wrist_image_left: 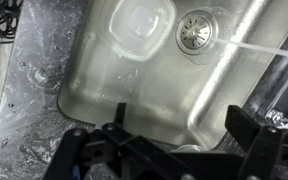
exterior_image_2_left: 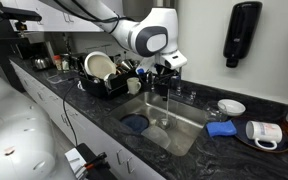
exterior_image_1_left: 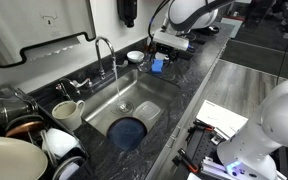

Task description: Close the tap with the right tap handle

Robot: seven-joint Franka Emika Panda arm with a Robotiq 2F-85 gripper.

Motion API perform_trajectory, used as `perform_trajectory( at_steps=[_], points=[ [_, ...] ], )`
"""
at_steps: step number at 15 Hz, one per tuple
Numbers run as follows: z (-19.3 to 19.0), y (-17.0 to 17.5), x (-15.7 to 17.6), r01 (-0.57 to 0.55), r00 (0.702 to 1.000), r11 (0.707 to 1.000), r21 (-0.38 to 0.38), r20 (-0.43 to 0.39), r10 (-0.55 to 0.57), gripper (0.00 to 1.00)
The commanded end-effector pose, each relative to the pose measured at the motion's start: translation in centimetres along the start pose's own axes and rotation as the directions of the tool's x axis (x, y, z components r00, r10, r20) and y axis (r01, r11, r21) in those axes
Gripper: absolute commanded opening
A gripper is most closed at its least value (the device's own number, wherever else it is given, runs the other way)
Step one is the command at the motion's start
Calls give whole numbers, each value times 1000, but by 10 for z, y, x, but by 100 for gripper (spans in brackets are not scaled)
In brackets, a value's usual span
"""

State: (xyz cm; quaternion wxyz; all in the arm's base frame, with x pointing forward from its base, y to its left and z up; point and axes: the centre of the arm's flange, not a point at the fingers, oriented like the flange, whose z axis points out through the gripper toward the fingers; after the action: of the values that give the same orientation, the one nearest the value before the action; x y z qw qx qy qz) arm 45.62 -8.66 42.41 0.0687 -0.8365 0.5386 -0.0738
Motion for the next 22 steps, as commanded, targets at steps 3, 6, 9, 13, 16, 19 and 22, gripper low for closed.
perform_trajectory(
  at_steps=[3,6,9,13,16,19,22],
  points=[
    [23,-53,49,-292,956,950,110,-6,295,100],
    [34,-71,73,-440,898,883,164,46,438,100],
    [46,-86,93,-515,857,833,201,97,506,75],
    [63,-108,108,-556,831,803,214,168,530,51],
    [60,-101,99,-565,825,799,204,163,541,56],
    [70,-110,104,-570,821,796,202,170,545,39],
    [70,-111,105,-570,821,796,204,170,545,39]
  ],
)
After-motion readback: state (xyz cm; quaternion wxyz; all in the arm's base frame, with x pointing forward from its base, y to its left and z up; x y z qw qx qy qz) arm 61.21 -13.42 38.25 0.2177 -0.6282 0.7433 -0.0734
